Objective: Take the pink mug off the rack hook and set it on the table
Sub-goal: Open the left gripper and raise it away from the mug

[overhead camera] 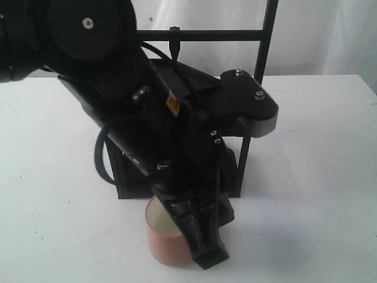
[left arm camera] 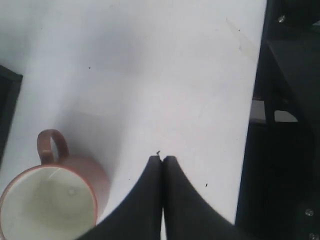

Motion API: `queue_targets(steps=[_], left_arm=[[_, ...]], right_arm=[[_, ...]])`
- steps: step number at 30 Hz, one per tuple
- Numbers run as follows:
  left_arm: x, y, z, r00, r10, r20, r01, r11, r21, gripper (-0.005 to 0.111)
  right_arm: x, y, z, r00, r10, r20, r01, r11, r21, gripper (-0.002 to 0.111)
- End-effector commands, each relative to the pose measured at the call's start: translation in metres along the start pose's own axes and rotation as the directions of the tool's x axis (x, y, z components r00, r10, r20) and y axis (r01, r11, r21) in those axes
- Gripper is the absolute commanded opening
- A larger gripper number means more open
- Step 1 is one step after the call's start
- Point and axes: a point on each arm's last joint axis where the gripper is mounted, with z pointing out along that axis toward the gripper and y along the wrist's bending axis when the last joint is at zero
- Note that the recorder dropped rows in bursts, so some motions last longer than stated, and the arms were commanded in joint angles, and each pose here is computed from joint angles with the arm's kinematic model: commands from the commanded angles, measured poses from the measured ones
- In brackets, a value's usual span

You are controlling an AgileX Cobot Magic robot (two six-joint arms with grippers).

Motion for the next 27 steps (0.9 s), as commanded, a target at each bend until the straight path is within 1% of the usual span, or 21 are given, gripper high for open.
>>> queue_targets(steps=[1, 4, 8, 11, 13, 16, 19, 24, 27], left_arm=[[-0.003, -0.012, -0.02, 0.998, -0.021, 0.063, 0.019, 0.999, 0.031, 0.0], [-0.004, -0.02, -0.036, 0.991, -0.045, 0.124, 0.038, 0.998, 0.056, 0.0], [-0.001, -0.029, -0.066, 0.976, -0.034, 0.216, 0.03, 0.999, 0.022, 0.0], [0.003, -0.035, -0.085, 0.964, -0.035, 0.265, 0.036, 0.999, -0.001, 0.0], [0.007, -0.038, -0.098, 0.957, -0.038, 0.287, 0.05, 0.998, -0.034, 0.0], [0.018, -0.036, -0.118, 0.951, -0.058, 0.305, 0.108, 0.983, -0.15, 0.0], [0.028, -0.036, -0.139, 0.939, -0.061, 0.338, 0.148, 0.96, -0.238, 0.0], [0.045, -0.04, -0.158, 0.939, -0.08, 0.335, 0.187, 0.935, -0.3, 0.0], [0.058, -0.039, -0.158, 0.94, -0.096, 0.327, 0.213, 0.914, -0.345, 0.0]], right_arm=[[0.0, 0.0, -0.001, 1.0, -0.004, 0.004, 0.004, 1.0, -0.002, 0.0], [0.0, 0.0, -0.001, 1.0, -0.004, 0.004, 0.004, 1.0, -0.002, 0.0], [0.0, 0.0, -0.001, 1.0, -0.004, 0.004, 0.004, 1.0, -0.002, 0.0], [0.0, 0.0, -0.001, 1.0, -0.004, 0.004, 0.004, 1.0, -0.002, 0.0], [0.0, 0.0, -0.001, 1.0, -0.004, 0.004, 0.004, 1.0, -0.002, 0.0], [0.0, 0.0, -0.001, 1.0, -0.004, 0.004, 0.004, 1.0, -0.002, 0.0], [0.0, 0.0, -0.001, 1.0, -0.004, 0.004, 0.004, 1.0, -0.002, 0.0], [0.0, 0.0, -0.001, 1.0, -0.004, 0.004, 0.004, 1.0, -0.002, 0.0], [0.0, 0.0, -0.001, 1.0, -0.004, 0.004, 0.004, 1.0, -0.002, 0.0]])
